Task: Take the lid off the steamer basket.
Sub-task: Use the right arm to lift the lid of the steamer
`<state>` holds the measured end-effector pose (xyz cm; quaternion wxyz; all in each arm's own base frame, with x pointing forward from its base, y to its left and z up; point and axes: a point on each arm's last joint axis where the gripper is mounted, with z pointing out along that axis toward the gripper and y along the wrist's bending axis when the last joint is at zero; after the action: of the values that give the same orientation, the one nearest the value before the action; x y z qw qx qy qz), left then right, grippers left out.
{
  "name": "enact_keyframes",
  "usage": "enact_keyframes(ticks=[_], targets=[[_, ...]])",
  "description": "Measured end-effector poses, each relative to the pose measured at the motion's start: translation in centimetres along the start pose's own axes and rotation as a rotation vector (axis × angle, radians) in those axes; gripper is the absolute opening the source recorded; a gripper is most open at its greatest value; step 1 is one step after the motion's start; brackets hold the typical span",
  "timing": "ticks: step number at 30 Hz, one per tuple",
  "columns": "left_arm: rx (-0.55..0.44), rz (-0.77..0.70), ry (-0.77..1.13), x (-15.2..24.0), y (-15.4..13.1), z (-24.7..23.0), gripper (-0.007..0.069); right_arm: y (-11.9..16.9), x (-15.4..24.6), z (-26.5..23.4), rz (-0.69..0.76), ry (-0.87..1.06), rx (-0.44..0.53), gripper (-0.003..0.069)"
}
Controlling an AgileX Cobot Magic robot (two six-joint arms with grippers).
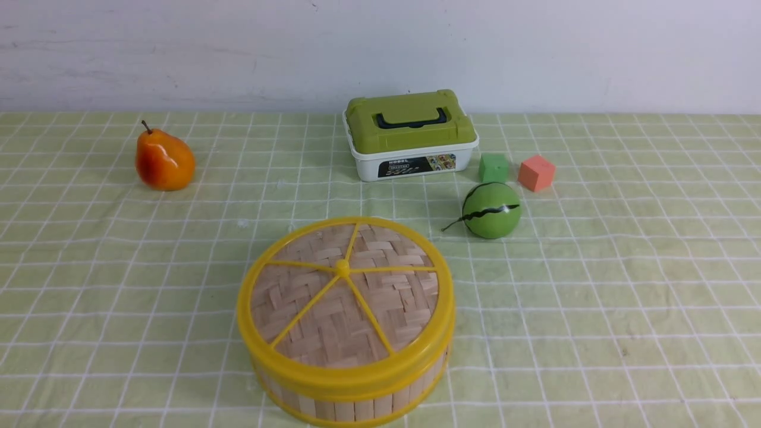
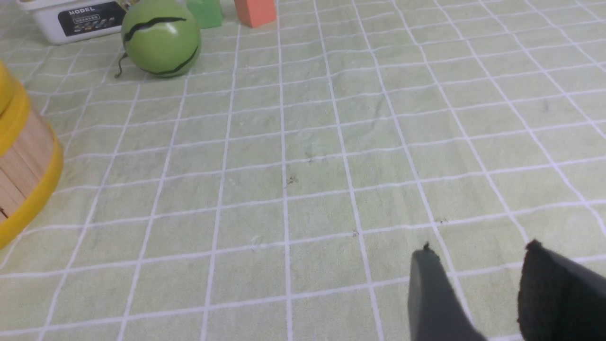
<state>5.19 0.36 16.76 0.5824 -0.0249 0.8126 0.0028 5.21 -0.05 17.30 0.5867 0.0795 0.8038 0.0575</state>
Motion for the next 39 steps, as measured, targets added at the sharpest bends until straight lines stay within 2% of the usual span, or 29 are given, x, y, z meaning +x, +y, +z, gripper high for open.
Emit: enact_keyframes(ticks=[17, 31, 34, 35, 36, 37, 38, 39], targets=[[0.000, 0.000, 0.000, 0.0, 0.0, 0.0, 0.0239, -0.2, 0.0, 0.0, -0.051, -0.005, 0.020, 0.0241], [0.000, 0.000, 0.000, 0.0, 0.0, 0.0, 0.0239, -0.1, -0.1, 0.0, -0.037, -0.006, 0.014, 0.0241], [0.000, 0.000, 0.000, 0.0, 0.0, 0.0, 0.0239, 0.2, -0.1, 0.0, 0.073, -0.008, -0.019, 0.0241], [0.000, 0.000, 0.000, 0.0, 0.0, 0.0, 0.0239, 0.5, -0.1, 0.0, 0.227, -0.006, -0.060, 0.0241], [0.000, 0.000, 0.000, 0.0, 0.0, 0.0, 0.0239, 0.6, -0.1, 0.0, 0.274, -0.005, -0.071, 0.0241], [0.000, 0.000, 0.000, 0.0, 0.0, 0.0, 0.0239, 1.1, -0.1, 0.0, 0.497, 0.010, -0.126, 0.0241], [0.000, 0.000, 0.000, 0.0, 0.0, 0.0, 0.0239, 1.3, 0.0, 0.0, 0.624, 0.024, -0.155, 0.0241], [0.000, 0.000, 0.000, 0.0, 0.0, 0.0, 0.0239, 1.4, 0.0, 0.0, 0.647, 0.027, -0.160, 0.0241]])
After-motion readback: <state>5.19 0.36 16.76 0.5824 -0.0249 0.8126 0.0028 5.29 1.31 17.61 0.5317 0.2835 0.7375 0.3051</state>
